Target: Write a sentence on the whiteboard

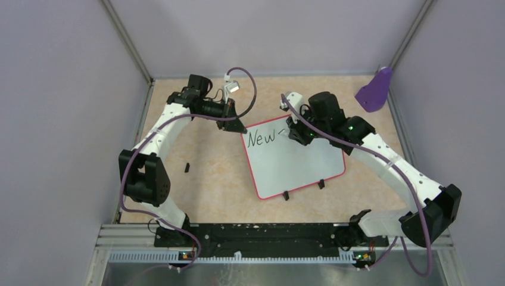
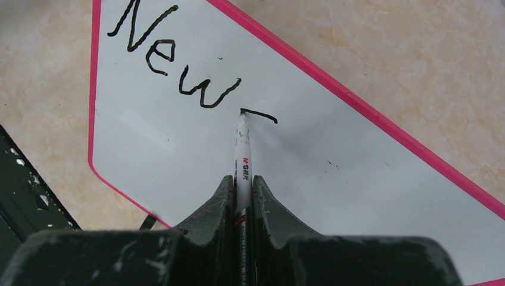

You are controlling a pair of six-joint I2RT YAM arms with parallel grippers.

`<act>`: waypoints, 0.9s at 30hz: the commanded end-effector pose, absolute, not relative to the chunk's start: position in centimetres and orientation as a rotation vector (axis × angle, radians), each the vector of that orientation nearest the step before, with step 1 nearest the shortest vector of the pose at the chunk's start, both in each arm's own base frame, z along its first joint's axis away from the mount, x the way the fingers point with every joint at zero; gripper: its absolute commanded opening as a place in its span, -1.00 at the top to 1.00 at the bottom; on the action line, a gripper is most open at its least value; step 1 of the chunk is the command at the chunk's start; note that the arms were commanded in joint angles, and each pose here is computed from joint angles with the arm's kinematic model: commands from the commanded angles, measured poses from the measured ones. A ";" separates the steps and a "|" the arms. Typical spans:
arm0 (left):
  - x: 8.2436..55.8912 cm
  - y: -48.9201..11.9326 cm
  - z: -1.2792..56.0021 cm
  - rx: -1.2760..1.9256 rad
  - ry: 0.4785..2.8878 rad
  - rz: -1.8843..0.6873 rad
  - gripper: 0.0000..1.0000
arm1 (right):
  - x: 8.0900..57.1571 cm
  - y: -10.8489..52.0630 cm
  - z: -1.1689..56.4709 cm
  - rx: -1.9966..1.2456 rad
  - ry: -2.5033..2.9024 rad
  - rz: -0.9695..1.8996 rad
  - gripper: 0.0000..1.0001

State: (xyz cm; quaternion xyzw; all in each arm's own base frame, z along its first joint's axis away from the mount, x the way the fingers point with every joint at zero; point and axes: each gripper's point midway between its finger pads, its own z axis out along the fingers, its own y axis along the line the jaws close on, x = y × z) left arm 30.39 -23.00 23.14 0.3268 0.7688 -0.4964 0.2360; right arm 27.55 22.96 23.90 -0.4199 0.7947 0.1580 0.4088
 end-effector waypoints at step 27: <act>29.4 -23.3 23.6 0.928 2.090 -1.369 1.00 | 28.1 20.7 27.4 -1.002 1.945 0.317 1.00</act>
